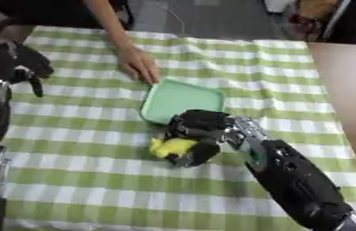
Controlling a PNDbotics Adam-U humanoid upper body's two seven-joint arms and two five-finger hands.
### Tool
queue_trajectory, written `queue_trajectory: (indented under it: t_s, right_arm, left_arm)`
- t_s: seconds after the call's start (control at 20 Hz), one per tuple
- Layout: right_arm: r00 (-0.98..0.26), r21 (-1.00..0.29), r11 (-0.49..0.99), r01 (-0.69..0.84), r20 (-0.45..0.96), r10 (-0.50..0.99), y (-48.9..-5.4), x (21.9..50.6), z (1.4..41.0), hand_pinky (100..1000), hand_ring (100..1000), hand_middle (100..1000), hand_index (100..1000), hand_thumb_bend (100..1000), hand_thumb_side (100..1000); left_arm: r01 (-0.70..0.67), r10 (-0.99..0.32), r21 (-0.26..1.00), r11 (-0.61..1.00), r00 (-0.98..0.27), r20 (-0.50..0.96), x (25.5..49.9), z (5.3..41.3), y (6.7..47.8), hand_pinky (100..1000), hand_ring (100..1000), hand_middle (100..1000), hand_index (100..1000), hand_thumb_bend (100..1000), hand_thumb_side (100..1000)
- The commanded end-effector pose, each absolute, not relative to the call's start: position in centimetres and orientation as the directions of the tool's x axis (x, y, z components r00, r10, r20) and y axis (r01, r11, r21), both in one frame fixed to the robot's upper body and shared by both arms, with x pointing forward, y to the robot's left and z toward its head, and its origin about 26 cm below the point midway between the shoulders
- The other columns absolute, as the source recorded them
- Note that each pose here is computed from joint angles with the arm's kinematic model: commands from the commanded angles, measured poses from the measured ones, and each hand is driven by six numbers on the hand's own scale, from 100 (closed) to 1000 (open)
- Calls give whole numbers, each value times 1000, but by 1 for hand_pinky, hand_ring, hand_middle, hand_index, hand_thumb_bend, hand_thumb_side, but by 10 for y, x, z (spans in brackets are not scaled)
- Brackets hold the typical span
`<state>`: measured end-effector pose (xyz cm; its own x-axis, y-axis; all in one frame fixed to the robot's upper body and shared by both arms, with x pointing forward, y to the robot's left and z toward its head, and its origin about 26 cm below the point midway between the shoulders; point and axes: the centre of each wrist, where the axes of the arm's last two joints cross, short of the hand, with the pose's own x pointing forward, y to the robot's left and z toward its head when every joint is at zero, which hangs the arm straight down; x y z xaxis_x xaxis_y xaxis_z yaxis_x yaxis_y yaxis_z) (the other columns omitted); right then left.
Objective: Pick up objects on the table and place them in the box.
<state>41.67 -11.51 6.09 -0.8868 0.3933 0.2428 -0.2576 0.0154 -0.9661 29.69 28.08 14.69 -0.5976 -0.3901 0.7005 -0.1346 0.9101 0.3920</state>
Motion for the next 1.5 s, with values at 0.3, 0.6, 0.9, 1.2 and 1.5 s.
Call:
queue_trajectory:
  t_s: [0.3, 0.6, 0.9, 1.2, 1.5]
  right_arm:
    - [-911, -982, 129, -141, 179, 372, -112, 417, 77, 100, 100, 183, 425, 100, 741]
    - [-921, -988, 119, -94, 132, 368, -111, 418, 84, 100, 100, 189, 425, 100, 773]
    - [-932, -993, 113, 17, 25, 361, -116, 421, 122, 100, 100, 202, 428, 100, 793]
    - [-927, -990, 110, 83, -36, 372, -121, 423, 153, 100, 100, 210, 429, 100, 792]
    - [-924, -993, 90, 83, -43, 379, -125, 426, 156, 100, 100, 211, 427, 100, 786]
  left_arm:
    - [-138, -392, 397, 907, -622, 678, 297, 156, 281, 238, 483, 502, 436, 597, 999]
    - [-138, -392, 397, 907, -622, 678, 297, 156, 281, 238, 483, 502, 436, 597, 999]
    - [-140, -394, 399, 906, -620, 678, 297, 155, 281, 239, 483, 502, 436, 597, 999]
    - [-140, -394, 399, 906, -620, 678, 297, 155, 281, 238, 483, 502, 435, 597, 999]
    - [-140, -393, 398, 907, -621, 678, 297, 156, 281, 238, 483, 502, 435, 597, 999]
